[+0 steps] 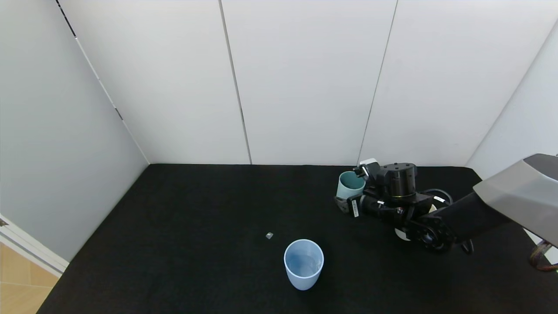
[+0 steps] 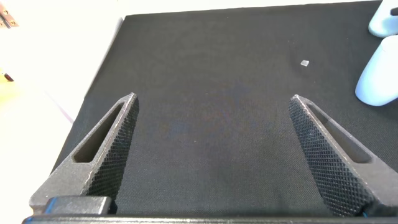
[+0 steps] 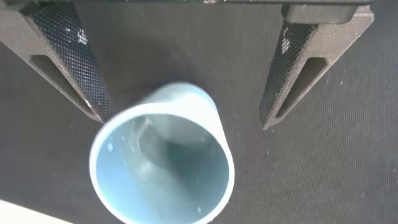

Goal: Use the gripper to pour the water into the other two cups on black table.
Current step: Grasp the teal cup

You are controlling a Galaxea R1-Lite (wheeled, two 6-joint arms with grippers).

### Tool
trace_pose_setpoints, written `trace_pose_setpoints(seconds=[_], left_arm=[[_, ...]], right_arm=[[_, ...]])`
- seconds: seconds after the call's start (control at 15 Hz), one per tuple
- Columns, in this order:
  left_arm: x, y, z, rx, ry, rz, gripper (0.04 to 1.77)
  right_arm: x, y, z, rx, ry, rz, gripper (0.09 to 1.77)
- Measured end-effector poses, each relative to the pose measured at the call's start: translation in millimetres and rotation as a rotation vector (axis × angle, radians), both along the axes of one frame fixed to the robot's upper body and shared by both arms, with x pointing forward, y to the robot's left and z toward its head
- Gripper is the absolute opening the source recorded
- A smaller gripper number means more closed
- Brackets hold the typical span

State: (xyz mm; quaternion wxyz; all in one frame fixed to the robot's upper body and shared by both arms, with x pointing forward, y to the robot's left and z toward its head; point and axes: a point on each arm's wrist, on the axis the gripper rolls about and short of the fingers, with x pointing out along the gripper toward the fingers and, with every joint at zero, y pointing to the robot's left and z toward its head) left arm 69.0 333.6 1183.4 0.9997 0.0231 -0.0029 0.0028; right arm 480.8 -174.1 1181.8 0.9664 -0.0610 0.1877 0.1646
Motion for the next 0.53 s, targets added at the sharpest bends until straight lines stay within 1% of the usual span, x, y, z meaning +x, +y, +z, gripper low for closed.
trace_pose_setpoints(seconds=[0.53], left_arm=[[0, 0, 0, -0.001, 0.0, 0.0, 1.72]], right_arm=[[27, 1, -5, 0.002, -0.007, -0.021, 1.71]])
